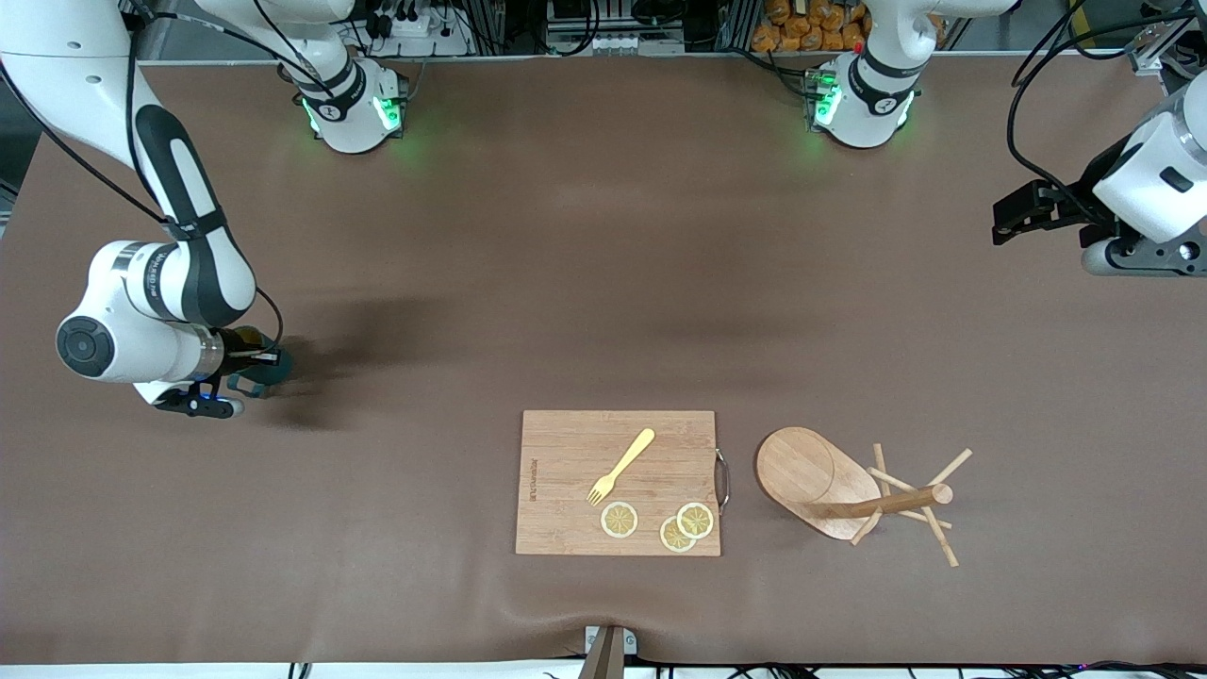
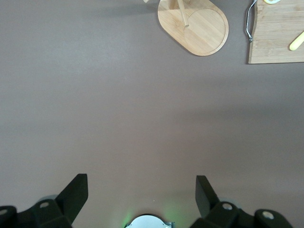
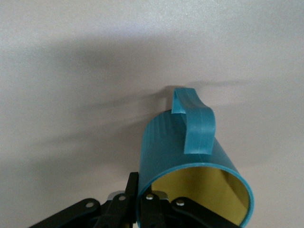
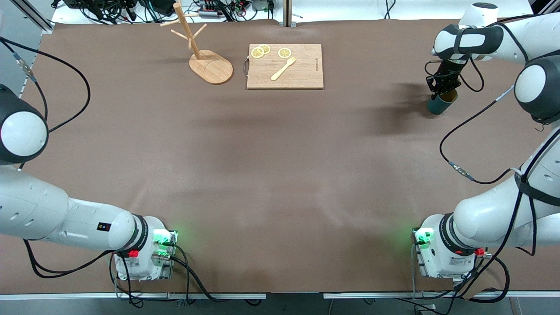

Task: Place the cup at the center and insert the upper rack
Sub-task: 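Lift the teal mug with the right gripper and carry it toward the table center, then lower the teal mug onto the table center with the right gripper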

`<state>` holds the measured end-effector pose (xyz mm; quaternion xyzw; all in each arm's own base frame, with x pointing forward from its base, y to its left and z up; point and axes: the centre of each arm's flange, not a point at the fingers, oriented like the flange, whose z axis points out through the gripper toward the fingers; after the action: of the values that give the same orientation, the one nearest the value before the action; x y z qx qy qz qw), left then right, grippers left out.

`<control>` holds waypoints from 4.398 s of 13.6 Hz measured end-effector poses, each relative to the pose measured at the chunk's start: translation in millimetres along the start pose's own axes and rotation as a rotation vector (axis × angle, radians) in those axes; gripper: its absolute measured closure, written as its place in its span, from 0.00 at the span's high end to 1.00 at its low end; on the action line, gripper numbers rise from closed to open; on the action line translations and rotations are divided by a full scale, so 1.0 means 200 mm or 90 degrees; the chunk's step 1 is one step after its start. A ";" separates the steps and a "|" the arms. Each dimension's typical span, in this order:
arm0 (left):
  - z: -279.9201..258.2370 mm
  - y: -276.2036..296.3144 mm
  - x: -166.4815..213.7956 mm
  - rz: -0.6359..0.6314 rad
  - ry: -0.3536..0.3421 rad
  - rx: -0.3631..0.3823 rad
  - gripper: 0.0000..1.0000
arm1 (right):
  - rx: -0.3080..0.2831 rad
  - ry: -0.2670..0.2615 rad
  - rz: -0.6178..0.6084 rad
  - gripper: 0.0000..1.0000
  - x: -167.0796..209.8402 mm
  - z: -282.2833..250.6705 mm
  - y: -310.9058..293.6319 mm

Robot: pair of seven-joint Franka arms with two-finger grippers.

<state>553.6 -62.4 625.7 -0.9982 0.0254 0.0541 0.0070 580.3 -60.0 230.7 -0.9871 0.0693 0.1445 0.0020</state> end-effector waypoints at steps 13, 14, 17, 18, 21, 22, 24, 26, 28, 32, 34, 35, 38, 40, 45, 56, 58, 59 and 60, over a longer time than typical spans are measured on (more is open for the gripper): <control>0.00 0.00 0.00 0.000 0.000 0.000 1.00 | -0.011 -0.031 0.026 0.05 -0.06 -0.37 -0.29; 0.00 0.00 0.00 0.000 0.000 0.000 1.00 | -0.009 -0.035 0.041 0.05 -0.09 -0.38 -0.37; 0.00 0.00 0.00 0.000 0.000 0.000 1.00 | 0.021 -0.052 0.085 0.05 -0.15 -0.41 -0.58; 0.00 0.00 0.00 0.000 0.001 0.000 1.00 | 0.023 -0.053 0.103 0.05 -0.17 -0.41 -0.64; 0.00 0.00 0.00 0.000 0.001 0.000 1.00 | 0.021 -0.051 0.158 0.05 -0.26 -0.43 -0.92; 0.00 0.00 0.00 0.000 0.002 0.000 1.00 | 0.030 -0.055 0.173 0.05 -0.29 -0.43 -1.03; 0.00 0.00 0.00 0.000 0.002 0.000 1.00 | 0.041 -0.057 0.202 0.05 -0.37 -0.45 -1.23; 0.00 0.00 0.00 -0.001 0.002 0.000 1.00 | 0.040 -0.047 0.236 0.05 -0.44 -0.48 -1.41; 0.00 0.00 0.00 -0.001 0.002 0.000 1.00 | 0.061 -0.039 0.273 0.05 -0.51 -0.50 -1.59; 0.00 -0.01 0.00 -0.002 0.002 0.000 1.00 | 0.093 -0.027 0.320 0.05 -0.56 -0.46 -1.80; 0.00 -0.02 0.00 -0.004 0.002 0.000 1.00 | 0.101 -0.018 0.351 0.05 -0.58 -0.42 -1.88; 0.00 -0.02 0.00 -0.004 0.002 -0.001 1.00 | 0.103 -0.016 0.366 0.05 -0.61 -0.41 -1.95; 0.00 -0.02 0.00 -0.005 0.002 -0.001 1.00 | 0.107 -0.012 0.415 0.05 -0.68 -0.40 -2.16; 0.00 -0.02 0.00 -0.005 0.002 -0.001 1.00 | 0.113 -0.013 0.461 0.05 -0.73 -0.41 -2.27; 0.00 -0.02 0.00 -0.006 0.002 -0.001 1.00 | 0.178 -0.020 0.562 0.05 -0.77 -0.36 -2.52; 0.00 -0.02 0.00 -0.005 0.002 -0.001 1.00 | 0.224 -0.055 0.687 0.05 -0.96 -0.01 -2.93; 0.00 -0.02 0.00 -0.004 0.002 -0.001 1.00 | 0.222 -0.069 0.704 0.05 -1.02 0.01 -2.97; 0.00 -0.02 0.00 -0.004 0.002 -0.001 1.00 | 0.222 -0.073 0.716 0.05 -1.04 0.01 -2.98; 0.00 -0.02 0.00 -0.004 0.002 -0.001 1.00 | 0.221 -0.075 0.722 0.05 -1.06 0.01 -3.00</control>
<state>554.7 -58.8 625.3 -0.9984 0.0221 0.0524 0.0067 461.3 562.3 279.5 -0.7717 0.6078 0.1640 0.0901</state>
